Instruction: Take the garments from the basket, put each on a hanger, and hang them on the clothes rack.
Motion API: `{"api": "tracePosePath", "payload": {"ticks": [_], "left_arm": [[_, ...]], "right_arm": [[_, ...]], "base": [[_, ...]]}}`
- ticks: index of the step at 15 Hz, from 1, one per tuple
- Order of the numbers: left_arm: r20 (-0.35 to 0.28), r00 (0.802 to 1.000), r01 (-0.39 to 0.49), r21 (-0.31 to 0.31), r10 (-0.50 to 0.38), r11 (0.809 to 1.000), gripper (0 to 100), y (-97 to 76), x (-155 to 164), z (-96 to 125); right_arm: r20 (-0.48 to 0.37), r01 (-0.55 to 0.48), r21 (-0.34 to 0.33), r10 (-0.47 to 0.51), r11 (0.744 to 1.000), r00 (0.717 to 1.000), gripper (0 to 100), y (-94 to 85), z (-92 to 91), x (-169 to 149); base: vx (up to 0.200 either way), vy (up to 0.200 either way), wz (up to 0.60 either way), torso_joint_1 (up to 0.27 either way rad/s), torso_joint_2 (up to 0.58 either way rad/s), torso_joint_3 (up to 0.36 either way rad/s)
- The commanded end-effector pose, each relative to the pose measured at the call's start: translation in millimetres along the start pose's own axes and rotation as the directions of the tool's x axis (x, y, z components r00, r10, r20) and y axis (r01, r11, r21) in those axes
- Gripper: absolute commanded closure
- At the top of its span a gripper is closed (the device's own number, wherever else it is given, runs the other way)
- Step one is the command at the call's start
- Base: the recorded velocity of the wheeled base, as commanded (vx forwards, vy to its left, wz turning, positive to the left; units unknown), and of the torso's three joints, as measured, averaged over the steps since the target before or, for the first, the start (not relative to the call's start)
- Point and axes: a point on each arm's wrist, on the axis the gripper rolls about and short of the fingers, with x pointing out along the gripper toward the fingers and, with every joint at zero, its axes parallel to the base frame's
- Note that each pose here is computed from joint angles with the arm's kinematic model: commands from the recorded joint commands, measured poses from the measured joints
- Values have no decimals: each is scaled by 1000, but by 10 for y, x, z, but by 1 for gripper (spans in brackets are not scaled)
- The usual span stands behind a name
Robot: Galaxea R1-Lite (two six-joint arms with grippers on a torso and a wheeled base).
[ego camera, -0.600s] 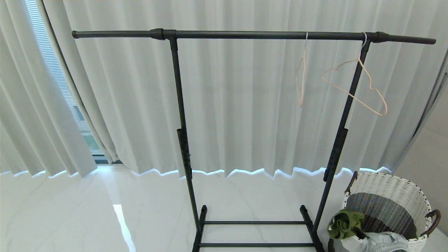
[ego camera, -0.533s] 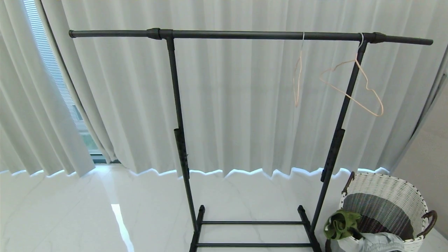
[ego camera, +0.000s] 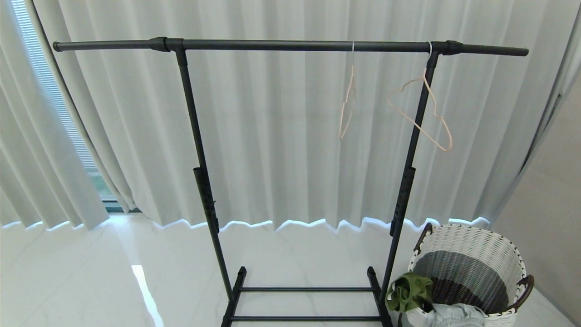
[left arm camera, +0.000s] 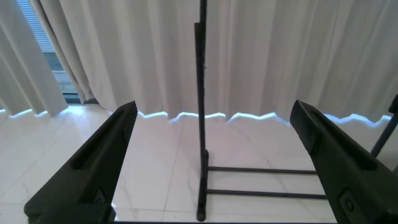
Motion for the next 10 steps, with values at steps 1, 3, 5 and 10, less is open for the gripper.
{"api": "tracePosePath", "payload": {"ticks": [1, 3, 5, 10], "left_arm": [[-1, 1000, -1, -1, 1, 1000, 0, 0, 1, 1], [-1, 1000, -1, -1, 1, 1000, 0, 0, 1, 1], [-1, 1000, -1, -2, 1, 1000, 0, 0, 1, 1], [-1, 1000, -1, -8, 1, 1000, 0, 0, 1, 1]], "right_arm": [[0, 0, -1, 0, 1000, 1000, 0, 0, 0, 0], [0, 0, -1, 0, 1000, 1000, 0, 0, 0, 0], [0, 0, -1, 0, 1000, 1000, 0, 0, 0, 0], [0, 0, -1, 0, 1000, 1000, 0, 0, 0, 0]], "base": [[0, 0, 0, 0, 0, 0], [0, 0, 0, 0, 0, 0], [0, 0, 0, 0, 0, 0], [0, 0, 0, -19, 77, 61]]}}
